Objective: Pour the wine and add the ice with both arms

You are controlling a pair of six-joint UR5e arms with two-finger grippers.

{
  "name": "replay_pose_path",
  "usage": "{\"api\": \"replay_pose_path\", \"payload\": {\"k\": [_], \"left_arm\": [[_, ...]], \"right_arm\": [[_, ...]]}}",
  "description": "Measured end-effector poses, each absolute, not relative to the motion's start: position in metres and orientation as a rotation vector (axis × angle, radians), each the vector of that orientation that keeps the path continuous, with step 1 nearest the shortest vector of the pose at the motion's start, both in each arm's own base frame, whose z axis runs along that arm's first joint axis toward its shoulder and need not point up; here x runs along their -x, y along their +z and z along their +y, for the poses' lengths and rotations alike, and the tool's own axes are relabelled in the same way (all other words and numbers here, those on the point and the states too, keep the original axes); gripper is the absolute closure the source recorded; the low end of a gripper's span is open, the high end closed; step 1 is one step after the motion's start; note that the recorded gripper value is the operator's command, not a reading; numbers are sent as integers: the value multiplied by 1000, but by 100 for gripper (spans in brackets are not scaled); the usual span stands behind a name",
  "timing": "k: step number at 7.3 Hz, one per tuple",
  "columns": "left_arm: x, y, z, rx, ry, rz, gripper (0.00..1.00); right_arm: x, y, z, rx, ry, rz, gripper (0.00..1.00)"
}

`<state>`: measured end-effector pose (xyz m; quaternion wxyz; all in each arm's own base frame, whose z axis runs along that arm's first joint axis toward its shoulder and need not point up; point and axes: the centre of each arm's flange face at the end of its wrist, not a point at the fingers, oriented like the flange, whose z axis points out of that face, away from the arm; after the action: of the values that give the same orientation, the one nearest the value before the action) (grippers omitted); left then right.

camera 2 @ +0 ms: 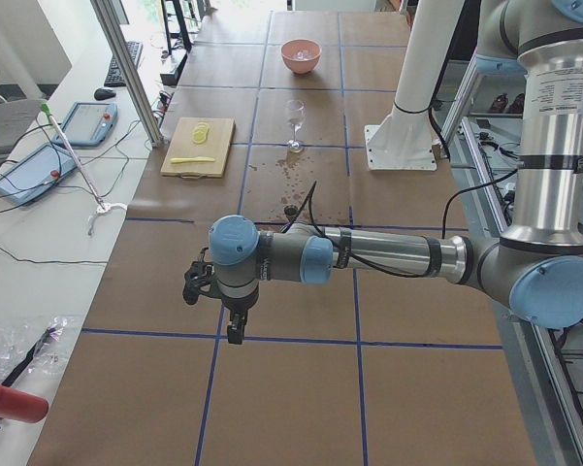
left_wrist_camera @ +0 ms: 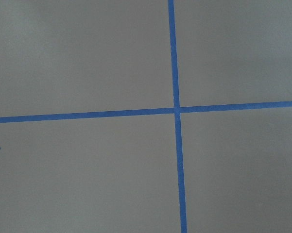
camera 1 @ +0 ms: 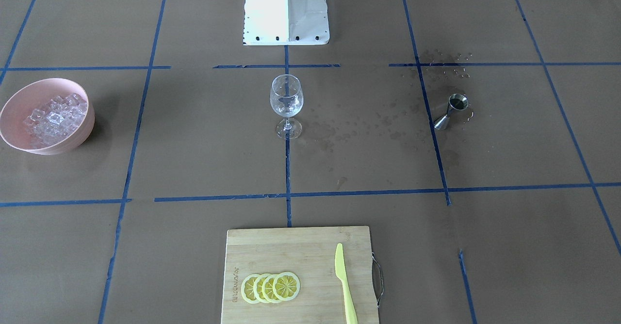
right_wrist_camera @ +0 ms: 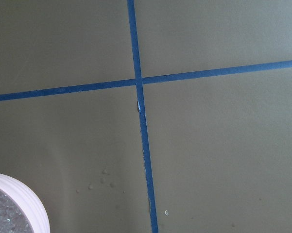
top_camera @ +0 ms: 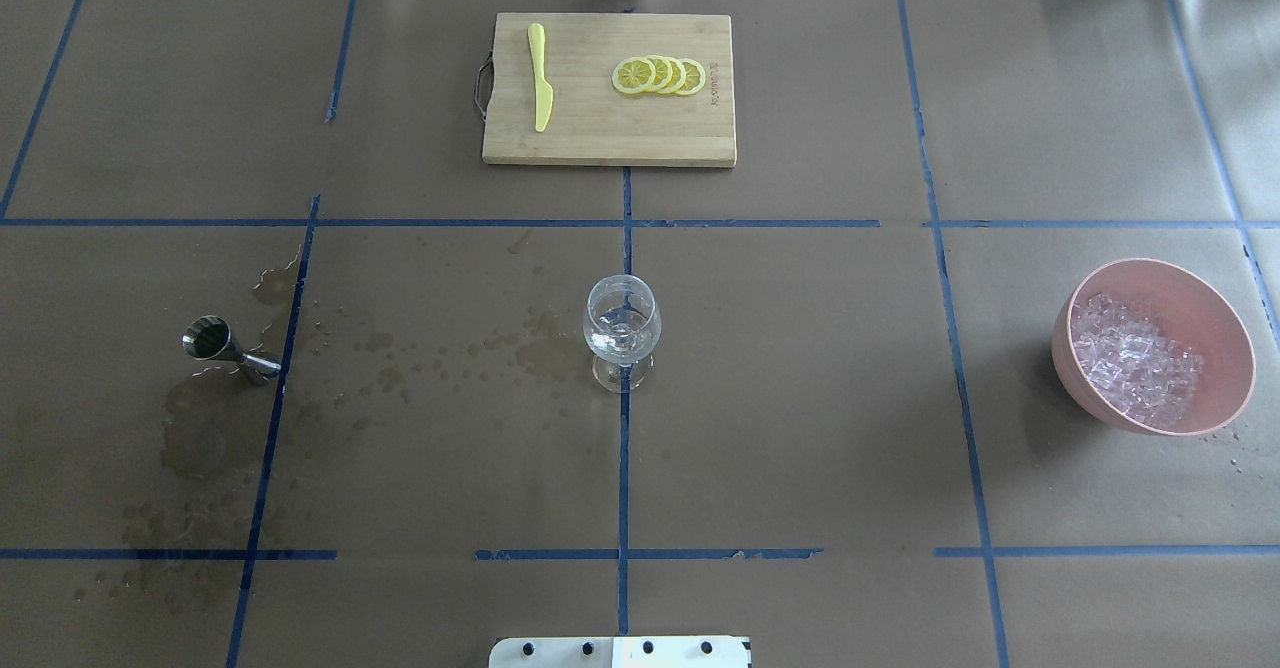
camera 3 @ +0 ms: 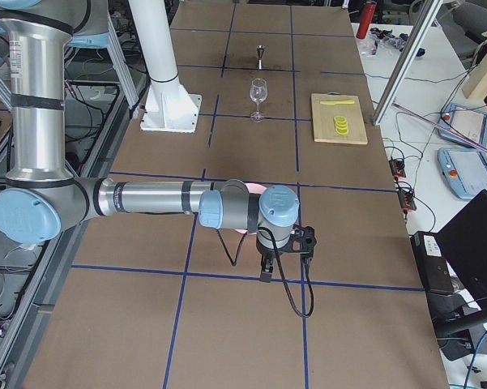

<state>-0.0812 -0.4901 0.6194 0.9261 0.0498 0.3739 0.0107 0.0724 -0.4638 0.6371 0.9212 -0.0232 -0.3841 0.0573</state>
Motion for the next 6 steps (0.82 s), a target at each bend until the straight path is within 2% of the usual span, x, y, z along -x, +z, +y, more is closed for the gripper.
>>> {"api": "replay_pose_path", "payload": {"k": [3, 6], "left_arm": [[79, 588, -494, -157, 47, 766, 0], [55, 460, -481, -345, 141, 764, 0]], "right_arm": [[-72, 634, -464, 41, 113, -788, 0], [-73, 630, -465, 33, 112, -789, 0]]}}
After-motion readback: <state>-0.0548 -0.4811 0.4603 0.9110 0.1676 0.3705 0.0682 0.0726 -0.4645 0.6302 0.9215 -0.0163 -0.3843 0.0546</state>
